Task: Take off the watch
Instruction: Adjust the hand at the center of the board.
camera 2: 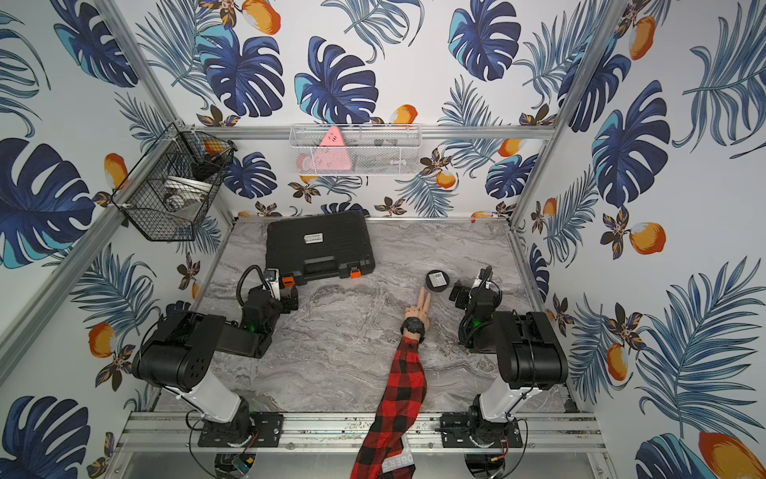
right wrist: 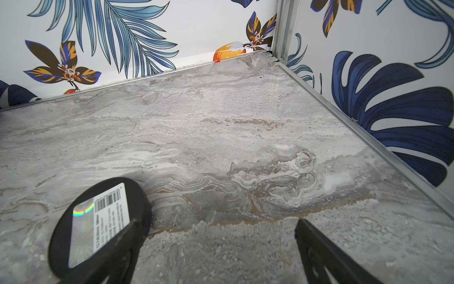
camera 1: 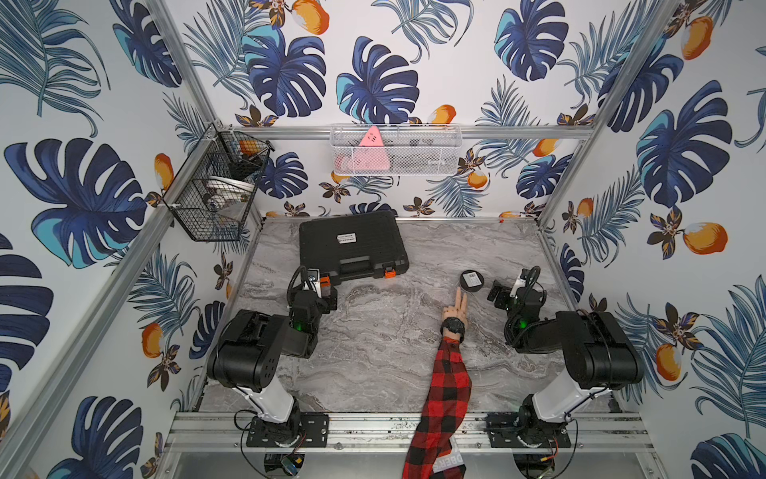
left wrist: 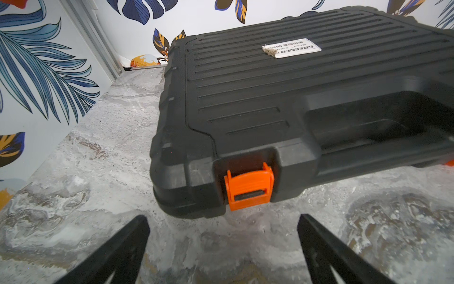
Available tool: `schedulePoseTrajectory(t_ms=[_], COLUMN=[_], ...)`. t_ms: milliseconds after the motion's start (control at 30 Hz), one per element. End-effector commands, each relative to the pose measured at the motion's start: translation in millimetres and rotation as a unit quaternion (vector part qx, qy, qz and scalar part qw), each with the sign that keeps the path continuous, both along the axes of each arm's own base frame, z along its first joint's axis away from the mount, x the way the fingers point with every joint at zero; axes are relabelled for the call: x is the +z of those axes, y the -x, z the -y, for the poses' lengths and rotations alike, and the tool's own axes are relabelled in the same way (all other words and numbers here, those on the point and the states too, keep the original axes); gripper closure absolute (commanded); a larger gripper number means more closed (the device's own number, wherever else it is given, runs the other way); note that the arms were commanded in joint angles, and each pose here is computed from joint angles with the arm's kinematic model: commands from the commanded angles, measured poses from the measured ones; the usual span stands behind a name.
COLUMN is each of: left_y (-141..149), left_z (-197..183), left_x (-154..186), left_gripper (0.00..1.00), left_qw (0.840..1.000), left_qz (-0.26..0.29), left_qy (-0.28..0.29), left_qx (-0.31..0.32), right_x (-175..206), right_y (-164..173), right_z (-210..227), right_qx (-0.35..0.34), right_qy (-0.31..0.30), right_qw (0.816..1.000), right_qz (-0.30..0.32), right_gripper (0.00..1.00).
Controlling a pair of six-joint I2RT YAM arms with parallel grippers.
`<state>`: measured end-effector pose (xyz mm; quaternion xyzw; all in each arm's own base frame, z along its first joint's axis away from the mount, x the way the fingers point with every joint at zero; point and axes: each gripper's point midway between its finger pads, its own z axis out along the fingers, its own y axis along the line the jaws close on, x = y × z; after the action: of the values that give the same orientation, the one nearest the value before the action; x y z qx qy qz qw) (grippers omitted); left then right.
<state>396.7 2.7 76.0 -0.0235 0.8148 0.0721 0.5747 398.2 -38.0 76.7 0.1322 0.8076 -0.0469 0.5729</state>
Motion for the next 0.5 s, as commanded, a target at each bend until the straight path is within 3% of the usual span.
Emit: schedulePoseTrajectory(t_ms=[0,167,467], left_y=[3.9,19.3,15.8], left_z=[-0.7,-0.6,0.6], left_x=[6.7,22.3,20.6], left_gripper=[0.01,0.01,0.01], left_qw=[0.999,0.996,0.997], left_qz=[0.018,0.061,0.049], left_qy=[-0.016,-0.036,-0.033], left_qx=[0.021,0.052,0.046], right_x=[15.0,38.3,69.0], right_y=[3.2,0.5,-0.4], right_z=[-4.7,-11.3,-43.3], right_qx=[0.005,0.009,0.056], right_qy=[0.018,0.034,-0.026], right_qw=[1.0,0.999,0.995], right_qz=[0.016,0.005,-0.078], right_gripper=[0.0,0.0,0.0])
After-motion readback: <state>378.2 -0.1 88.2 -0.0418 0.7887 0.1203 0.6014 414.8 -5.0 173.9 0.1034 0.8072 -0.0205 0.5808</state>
